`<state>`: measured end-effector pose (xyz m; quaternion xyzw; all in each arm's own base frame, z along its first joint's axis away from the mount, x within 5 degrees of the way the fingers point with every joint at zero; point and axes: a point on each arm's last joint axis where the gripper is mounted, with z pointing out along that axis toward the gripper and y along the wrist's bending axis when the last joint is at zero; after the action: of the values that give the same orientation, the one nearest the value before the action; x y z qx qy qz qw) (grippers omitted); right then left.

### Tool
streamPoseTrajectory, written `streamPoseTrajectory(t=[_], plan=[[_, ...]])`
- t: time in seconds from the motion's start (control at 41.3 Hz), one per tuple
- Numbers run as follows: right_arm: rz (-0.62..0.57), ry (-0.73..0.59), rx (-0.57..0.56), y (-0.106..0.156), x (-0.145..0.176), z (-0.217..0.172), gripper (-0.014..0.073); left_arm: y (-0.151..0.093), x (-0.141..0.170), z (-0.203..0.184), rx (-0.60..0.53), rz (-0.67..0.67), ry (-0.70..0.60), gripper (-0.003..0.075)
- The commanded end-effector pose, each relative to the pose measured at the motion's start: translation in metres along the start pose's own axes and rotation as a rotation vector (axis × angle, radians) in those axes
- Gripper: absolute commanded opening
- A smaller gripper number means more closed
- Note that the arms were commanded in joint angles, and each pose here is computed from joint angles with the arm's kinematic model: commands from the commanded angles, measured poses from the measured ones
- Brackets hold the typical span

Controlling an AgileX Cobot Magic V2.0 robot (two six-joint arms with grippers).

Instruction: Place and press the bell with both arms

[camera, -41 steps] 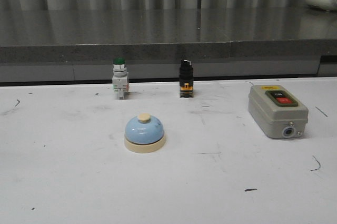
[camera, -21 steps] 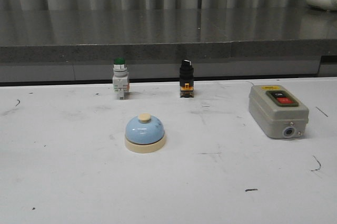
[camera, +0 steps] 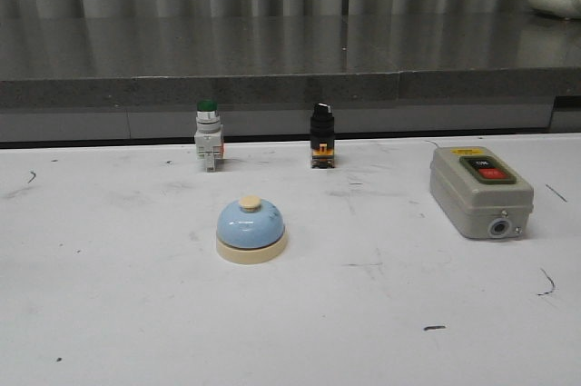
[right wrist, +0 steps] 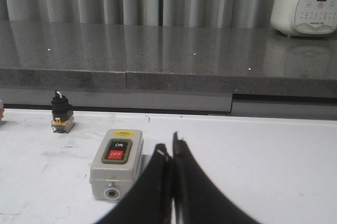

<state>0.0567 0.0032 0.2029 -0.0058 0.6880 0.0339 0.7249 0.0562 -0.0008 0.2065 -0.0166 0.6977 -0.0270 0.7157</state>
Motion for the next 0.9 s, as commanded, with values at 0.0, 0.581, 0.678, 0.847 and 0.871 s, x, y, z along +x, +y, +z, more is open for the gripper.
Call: streamPoseTrajectory(t=[0.0,0.581,0.678,0.847,0.871], plan=[[-0.011,-0.109,0.005,-0.0002,-0.011,-0.0021,-0.0068,0.0,0.0001,-0.0006,0.005,-0.004,-0.075,-0.002],[0.011,-0.108,0.001,0.0,-0.0109,-0.0021,-0.0068,0.0,0.0001,-0.0006,0.005,-0.004,-0.075,-0.002],[0.011,-0.105,0.001,0.0,-0.0107,-0.0021,-0.0068,0.0,0.0001,-0.0006,0.005,-0.004,-0.075,-0.002],[0.011,-0.103,0.001,0.0,-0.0105,-0.0021,-0.0068,0.0,0.0001,-0.0006,0.005,-0.004,-0.075,-0.002],[0.011,-0.102,0.001,0.0,-0.0104,-0.002,-0.0068,0.0,0.0001,-0.0006,0.005,-0.004,-0.075,-0.002]])
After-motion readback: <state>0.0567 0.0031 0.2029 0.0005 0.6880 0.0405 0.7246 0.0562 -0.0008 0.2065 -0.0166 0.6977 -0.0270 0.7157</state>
